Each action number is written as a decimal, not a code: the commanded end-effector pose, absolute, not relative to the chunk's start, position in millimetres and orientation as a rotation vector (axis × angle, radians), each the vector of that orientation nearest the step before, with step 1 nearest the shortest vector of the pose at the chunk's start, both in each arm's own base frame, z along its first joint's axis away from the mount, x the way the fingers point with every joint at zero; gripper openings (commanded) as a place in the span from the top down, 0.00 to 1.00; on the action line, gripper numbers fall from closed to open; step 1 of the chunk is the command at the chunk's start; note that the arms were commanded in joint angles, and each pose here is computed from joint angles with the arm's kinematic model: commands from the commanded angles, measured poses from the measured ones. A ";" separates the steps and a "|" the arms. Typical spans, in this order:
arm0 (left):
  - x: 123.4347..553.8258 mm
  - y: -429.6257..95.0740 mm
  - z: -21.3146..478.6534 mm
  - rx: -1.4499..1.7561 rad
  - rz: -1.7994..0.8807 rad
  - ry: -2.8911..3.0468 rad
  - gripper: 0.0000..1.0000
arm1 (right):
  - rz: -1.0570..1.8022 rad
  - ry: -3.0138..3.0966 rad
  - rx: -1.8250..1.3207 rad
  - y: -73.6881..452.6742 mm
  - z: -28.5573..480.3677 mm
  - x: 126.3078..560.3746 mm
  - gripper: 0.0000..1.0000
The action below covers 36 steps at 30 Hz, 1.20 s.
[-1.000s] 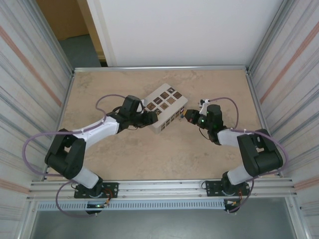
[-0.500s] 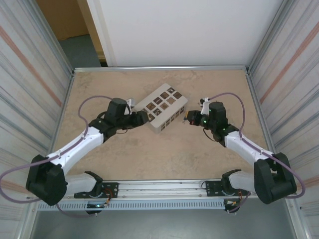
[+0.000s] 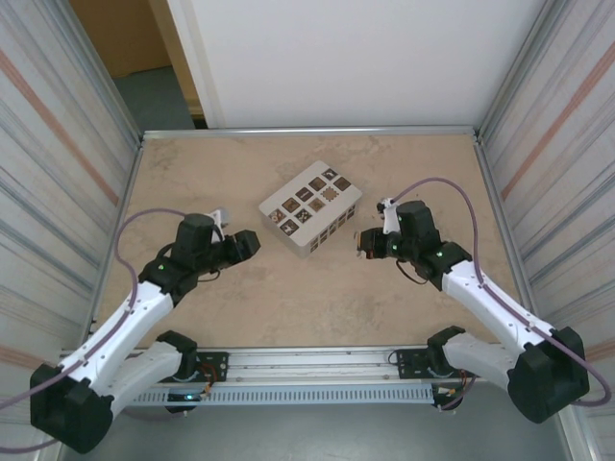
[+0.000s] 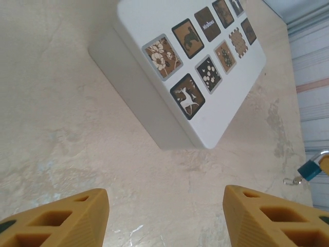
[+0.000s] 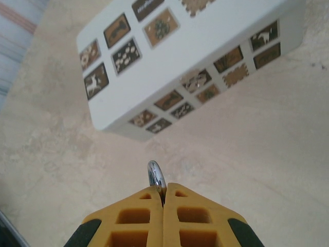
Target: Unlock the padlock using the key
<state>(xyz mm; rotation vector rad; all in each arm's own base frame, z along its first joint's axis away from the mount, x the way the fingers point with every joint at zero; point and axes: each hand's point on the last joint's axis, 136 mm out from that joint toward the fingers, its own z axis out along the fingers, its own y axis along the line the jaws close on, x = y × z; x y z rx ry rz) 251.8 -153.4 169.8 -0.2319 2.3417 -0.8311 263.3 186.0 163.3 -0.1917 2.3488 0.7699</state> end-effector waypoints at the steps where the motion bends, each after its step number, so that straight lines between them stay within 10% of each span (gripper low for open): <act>1: 241.5 -136.7 164.2 -0.244 -0.759 2.338 0.39 | 0.712 2.401 -0.229 180.7 165.5 248.1 1.00; 36: 188.0 -82.5 152.6 -0.331 -0.621 2.235 0.30 | 0.607 2.740 -0.315 189.4 116.5 175.4 1.00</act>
